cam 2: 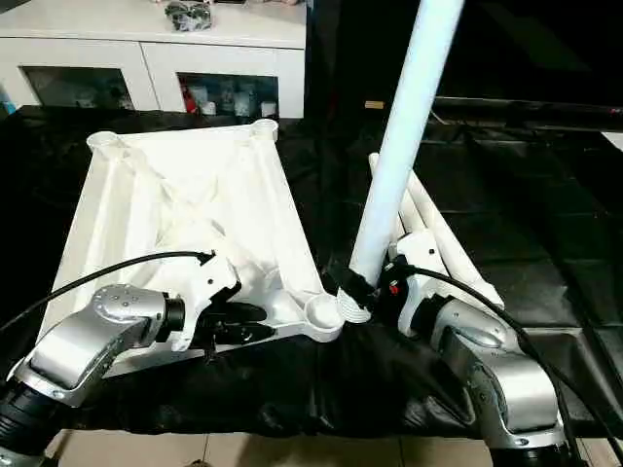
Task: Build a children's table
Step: Insert table leg to table base
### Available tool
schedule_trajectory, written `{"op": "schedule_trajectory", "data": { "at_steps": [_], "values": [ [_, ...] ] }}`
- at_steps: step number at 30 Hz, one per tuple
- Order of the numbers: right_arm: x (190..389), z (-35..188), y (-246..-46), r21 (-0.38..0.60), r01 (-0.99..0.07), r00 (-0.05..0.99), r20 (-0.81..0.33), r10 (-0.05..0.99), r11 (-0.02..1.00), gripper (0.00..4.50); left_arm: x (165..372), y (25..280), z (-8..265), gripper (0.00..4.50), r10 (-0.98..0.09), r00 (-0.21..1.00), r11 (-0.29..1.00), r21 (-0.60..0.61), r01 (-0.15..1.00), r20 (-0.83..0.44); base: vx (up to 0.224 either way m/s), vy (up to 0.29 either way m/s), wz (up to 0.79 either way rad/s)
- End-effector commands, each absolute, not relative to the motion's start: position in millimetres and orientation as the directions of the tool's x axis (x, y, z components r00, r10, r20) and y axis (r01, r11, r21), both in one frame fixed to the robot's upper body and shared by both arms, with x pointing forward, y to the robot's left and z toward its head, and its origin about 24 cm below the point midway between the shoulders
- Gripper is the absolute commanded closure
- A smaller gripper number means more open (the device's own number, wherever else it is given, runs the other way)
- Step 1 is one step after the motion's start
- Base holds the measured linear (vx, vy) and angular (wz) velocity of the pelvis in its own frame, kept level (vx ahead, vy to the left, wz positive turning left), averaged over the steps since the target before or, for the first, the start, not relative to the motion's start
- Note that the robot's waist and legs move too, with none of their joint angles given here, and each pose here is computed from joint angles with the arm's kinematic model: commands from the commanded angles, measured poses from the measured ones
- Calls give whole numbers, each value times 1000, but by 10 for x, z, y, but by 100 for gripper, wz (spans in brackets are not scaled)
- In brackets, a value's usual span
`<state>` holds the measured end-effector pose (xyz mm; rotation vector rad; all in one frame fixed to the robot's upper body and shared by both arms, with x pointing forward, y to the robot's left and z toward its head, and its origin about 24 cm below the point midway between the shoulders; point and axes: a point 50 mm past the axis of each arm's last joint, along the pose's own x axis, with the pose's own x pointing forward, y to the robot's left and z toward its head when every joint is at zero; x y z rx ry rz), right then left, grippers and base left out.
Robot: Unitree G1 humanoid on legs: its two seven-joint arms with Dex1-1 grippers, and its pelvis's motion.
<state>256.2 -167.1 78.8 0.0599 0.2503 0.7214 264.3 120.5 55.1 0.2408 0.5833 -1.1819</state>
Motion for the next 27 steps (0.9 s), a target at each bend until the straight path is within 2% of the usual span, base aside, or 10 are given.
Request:
{"op": "schedule_trajectory", "data": {
  "at_steps": [1, 2, 6, 9, 11, 13, 21, 27],
  "values": [
    [2566, 850, -1660, 112, -655, 726, -180, 663, 747, 261, 2628, 1226, 569, 328, -791, 250, 370, -112, 922, -558, 0, 0, 0],
    [2568, 849, -1658, 112, -655, 726, -180, 664, 747, 261, 2614, 1221, 568, 354, -794, 236, 357, -116, 927, -560, 0, 0, 0],
    [2573, 846, -1654, 110, -657, 725, -178, 665, 746, 261, 2577, 1207, 563, 365, -795, 203, 323, -115, 939, -572, 0, 0, 0],
    [2578, 844, -1654, 108, -659, 724, -179, 666, 745, 261, 2576, 1208, 550, 408, -785, 201, 319, -104, 942, -586, 0, 0, 0],
    [2580, 844, -1655, 107, -660, 723, -180, 667, 744, 261, 2579, 1217, 534, 405, -774, 201, 316, -92, 944, -601, 0, 0, 0],
    [2581, 845, -1655, 107, -660, 723, -180, 668, 743, 261, 2582, 1220, 529, 433, -770, 201, 316, -87, 945, -606, 0, 0, 0],
    [2584, 855, -1648, 107, -666, 718, -176, 673, 739, 261, 2610, 1211, 527, 450, -774, 210, 325, -91, 941, -597, 0, 0, 0],
    [2661, 870, -1615, 111, -668, 719, -156, 677, 736, 261, 2651, 1229, 474, 450, -775, 212, 318, -77, 945, -596, 0, 0, 0]
  ]
}}
